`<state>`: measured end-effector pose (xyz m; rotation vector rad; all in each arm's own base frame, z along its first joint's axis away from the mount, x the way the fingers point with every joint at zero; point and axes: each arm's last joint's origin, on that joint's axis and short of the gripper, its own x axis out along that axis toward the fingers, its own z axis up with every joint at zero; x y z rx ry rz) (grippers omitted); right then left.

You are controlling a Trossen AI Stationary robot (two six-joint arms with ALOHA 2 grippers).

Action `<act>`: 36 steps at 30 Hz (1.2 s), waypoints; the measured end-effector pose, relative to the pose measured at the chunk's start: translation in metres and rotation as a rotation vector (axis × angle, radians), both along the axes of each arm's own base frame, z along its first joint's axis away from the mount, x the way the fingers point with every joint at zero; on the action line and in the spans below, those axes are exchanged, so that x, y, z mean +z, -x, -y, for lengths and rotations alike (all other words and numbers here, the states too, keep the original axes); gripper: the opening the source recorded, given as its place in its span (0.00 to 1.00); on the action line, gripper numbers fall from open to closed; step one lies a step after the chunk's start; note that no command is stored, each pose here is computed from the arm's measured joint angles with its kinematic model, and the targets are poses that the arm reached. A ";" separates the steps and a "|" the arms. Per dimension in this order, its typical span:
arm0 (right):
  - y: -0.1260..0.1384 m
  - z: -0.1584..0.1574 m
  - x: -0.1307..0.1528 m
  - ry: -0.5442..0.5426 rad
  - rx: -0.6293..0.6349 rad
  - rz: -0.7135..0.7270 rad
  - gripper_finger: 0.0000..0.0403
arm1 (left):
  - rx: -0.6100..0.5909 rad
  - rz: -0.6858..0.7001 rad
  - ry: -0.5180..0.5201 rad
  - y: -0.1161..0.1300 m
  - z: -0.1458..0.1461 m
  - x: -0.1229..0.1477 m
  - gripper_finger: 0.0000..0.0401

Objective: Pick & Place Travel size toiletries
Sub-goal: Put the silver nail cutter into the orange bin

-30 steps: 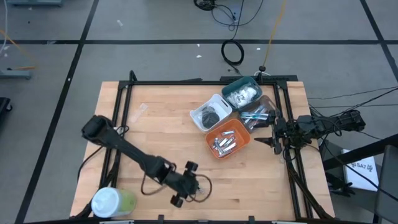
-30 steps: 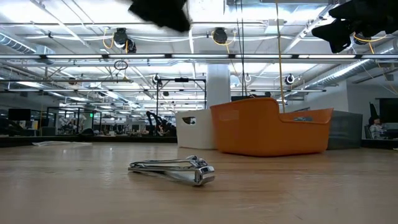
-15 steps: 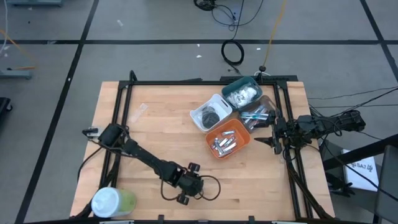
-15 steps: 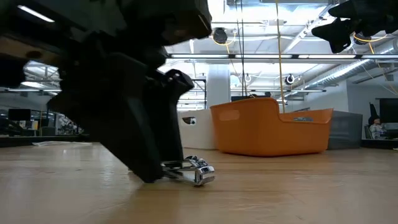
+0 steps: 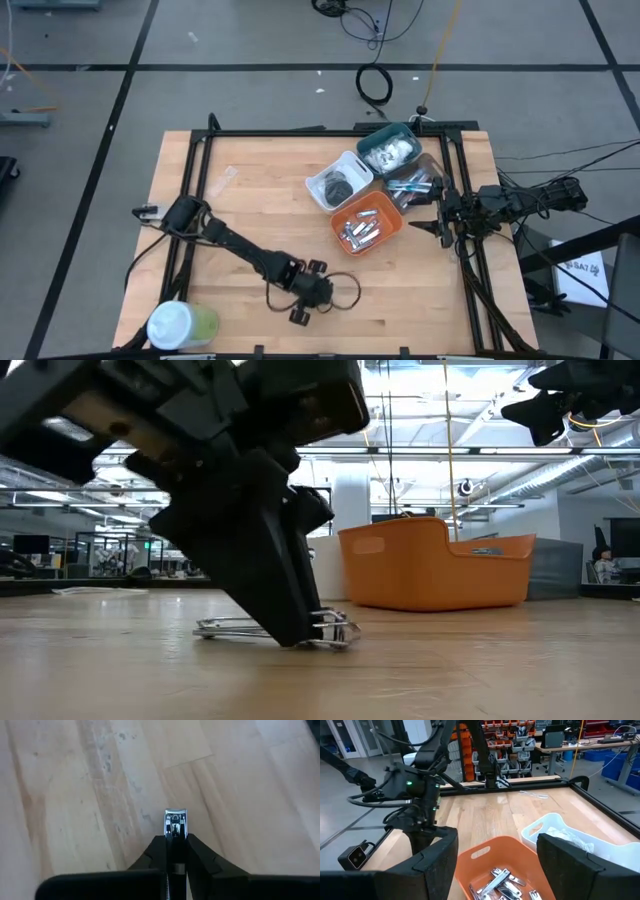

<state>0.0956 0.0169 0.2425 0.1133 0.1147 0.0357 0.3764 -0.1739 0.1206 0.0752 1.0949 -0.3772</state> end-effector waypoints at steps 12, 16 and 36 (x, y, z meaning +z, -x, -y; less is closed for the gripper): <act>0.000 0.000 0.000 0.002 0.004 -0.001 0.64 | -0.046 0.210 -0.124 0.017 -0.043 0.100 0.07; 0.000 0.000 0.000 0.002 0.002 0.000 0.64 | 0.065 0.533 -0.187 0.013 -0.064 0.154 0.07; 0.000 0.000 0.000 -0.001 -0.001 -0.005 0.64 | 0.432 0.684 -0.031 -0.074 -0.155 0.073 0.18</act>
